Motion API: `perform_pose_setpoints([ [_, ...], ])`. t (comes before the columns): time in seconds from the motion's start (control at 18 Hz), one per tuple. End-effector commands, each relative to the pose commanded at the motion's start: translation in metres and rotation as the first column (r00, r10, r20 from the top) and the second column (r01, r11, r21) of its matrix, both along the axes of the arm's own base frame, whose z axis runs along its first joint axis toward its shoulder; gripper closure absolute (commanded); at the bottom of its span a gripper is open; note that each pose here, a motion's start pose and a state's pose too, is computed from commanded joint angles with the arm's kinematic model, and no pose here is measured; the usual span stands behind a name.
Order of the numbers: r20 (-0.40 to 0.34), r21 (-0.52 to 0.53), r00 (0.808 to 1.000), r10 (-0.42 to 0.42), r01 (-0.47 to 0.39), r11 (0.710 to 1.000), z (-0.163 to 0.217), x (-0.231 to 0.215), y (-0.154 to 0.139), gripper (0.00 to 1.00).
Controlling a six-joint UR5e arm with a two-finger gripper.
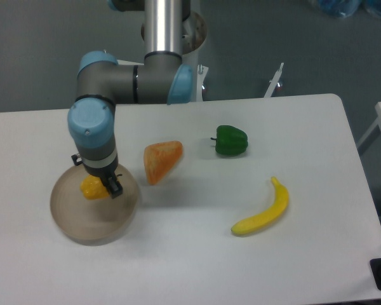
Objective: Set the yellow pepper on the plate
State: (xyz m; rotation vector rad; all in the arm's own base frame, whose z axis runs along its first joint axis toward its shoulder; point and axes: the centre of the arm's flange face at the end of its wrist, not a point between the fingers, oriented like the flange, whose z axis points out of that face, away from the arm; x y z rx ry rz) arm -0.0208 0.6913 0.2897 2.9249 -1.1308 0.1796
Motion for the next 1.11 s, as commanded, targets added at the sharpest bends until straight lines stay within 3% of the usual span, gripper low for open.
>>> perform_pose_setpoints([
  [0.11,0.004,-0.015,1.000,-0.009,0.009,1.000,-0.011,0.007,0.000,0.54],
  [0.17,0.005,-0.020,1.000,-0.009,0.009,1.000,-0.016,0.007,0.000,0.47],
  [0.28,0.005,-0.027,1.000,-0.011,0.011,1.000,-0.020,0.008,0.000,0.14],
  [0.33,0.006,-0.032,1.000,-0.011,0.011,0.999,-0.022,0.009,-0.002,0.02],
  [0.61,-0.008,0.007,1.000,-0.003,0.004,1.000,-0.004,0.003,-0.001,0.00],
  [0.94,-0.064,0.084,0.991,0.113,-0.108,0.991,0.062,-0.101,-0.031,0.00],
  [1.11,-0.083,0.096,0.990,0.112,-0.104,0.990,0.070,-0.152,-0.044,0.00],
])
